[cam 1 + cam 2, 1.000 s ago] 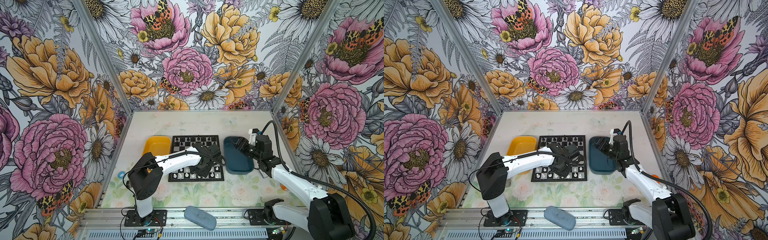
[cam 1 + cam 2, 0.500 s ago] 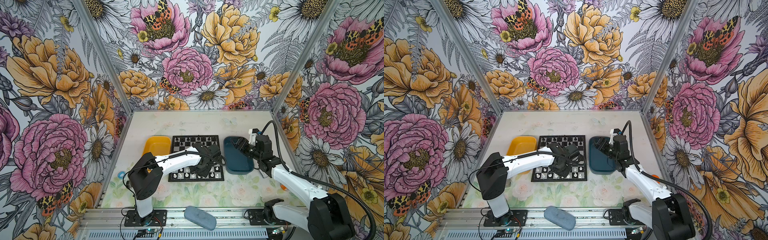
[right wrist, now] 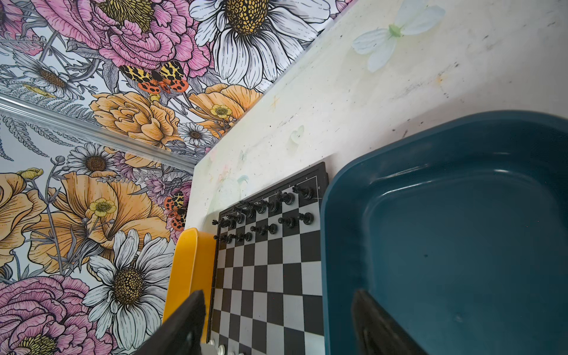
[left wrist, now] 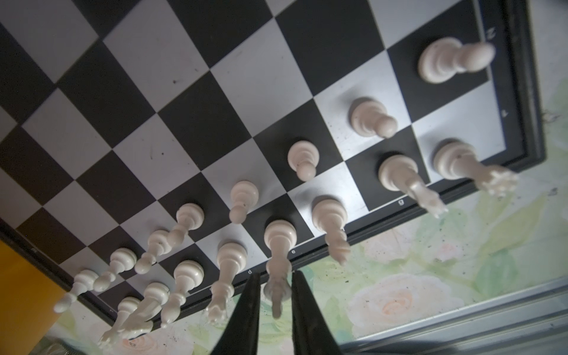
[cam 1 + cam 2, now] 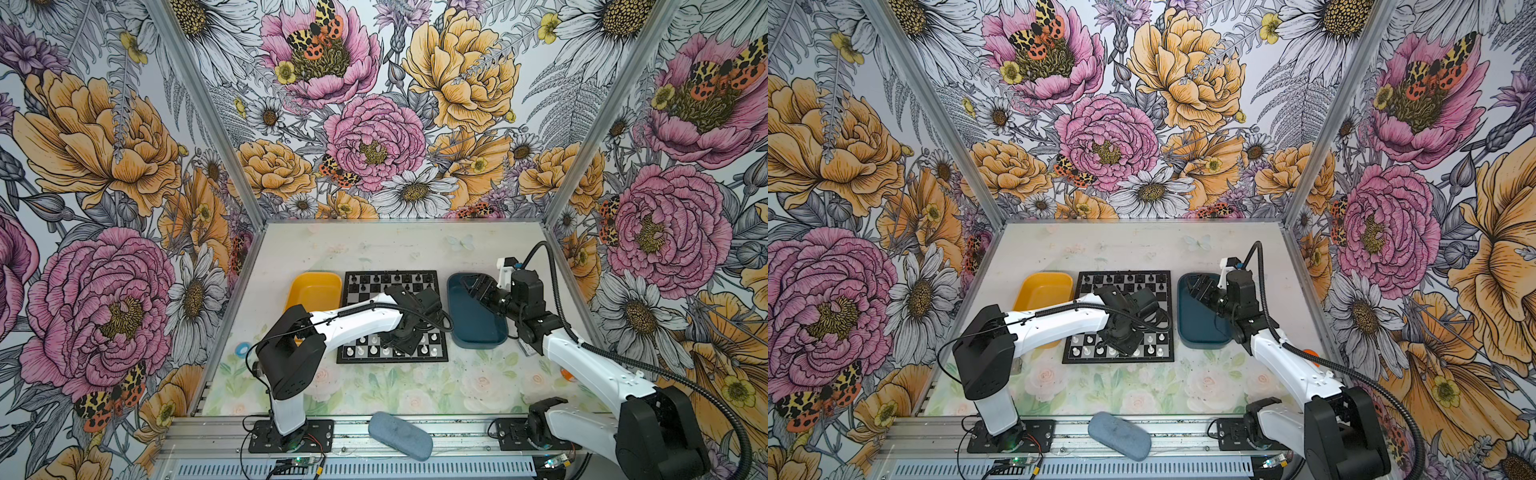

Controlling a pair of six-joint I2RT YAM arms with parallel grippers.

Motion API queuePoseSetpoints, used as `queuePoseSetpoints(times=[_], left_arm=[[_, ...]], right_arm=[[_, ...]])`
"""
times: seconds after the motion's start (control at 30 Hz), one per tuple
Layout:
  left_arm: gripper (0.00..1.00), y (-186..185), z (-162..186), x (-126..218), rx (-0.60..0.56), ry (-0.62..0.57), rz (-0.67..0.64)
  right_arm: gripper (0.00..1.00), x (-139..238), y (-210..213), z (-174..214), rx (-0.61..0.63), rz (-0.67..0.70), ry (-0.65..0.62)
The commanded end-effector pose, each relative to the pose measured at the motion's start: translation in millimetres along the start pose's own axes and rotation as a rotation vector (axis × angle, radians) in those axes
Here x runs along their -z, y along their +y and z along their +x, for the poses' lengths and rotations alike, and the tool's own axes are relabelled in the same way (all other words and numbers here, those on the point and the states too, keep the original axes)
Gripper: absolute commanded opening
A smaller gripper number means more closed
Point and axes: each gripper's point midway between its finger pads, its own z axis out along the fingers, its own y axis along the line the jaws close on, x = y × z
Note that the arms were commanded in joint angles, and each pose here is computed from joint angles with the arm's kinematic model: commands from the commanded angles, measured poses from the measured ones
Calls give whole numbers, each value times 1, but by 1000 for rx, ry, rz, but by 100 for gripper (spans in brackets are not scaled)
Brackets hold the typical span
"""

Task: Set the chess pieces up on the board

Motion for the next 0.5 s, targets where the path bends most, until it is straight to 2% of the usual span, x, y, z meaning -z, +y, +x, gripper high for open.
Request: queuePoseSetpoints(times=[0.0, 0.47], left_arm=[[23, 0, -6, 0, 11, -22, 3], [28, -1, -6, 4, 12, -30, 8]], right_arm=[[77, 0, 2, -3, 7, -17, -11], [77, 1, 1, -2, 7, -17, -11]])
